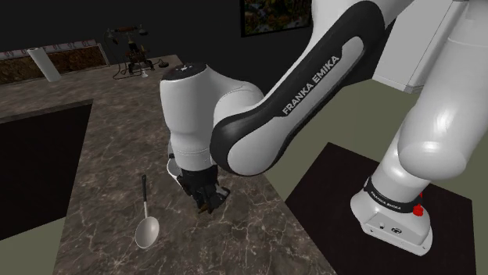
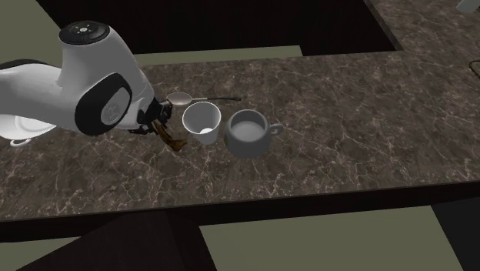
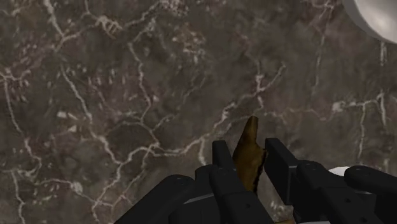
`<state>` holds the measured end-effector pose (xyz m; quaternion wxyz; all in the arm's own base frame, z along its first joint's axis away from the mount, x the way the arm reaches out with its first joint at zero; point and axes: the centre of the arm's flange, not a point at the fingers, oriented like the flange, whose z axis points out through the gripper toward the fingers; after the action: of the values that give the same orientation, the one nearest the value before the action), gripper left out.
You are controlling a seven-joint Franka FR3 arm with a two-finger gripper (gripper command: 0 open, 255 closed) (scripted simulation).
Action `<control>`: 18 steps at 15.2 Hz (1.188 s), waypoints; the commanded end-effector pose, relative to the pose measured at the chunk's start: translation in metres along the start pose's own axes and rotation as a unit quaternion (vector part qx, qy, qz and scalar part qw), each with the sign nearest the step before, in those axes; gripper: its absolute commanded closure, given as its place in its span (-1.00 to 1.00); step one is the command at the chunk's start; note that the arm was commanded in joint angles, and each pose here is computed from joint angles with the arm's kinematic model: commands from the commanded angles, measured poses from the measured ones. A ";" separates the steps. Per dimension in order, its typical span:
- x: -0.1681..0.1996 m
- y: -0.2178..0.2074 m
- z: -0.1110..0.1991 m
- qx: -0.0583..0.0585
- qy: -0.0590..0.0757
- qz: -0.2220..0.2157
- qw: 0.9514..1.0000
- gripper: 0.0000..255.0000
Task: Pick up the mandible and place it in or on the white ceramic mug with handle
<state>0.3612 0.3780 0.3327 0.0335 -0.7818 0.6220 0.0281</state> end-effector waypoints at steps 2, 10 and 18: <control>-0.001 0.000 -0.016 0.000 0.000 0.000 1.000 1.00; -0.005 0.000 -0.058 0.000 0.000 0.000 1.000 1.00; 0.009 -0.022 -0.089 0.000 0.000 0.000 1.000 1.00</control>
<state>0.3755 0.3720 0.4204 0.0335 -0.7818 0.6220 0.0284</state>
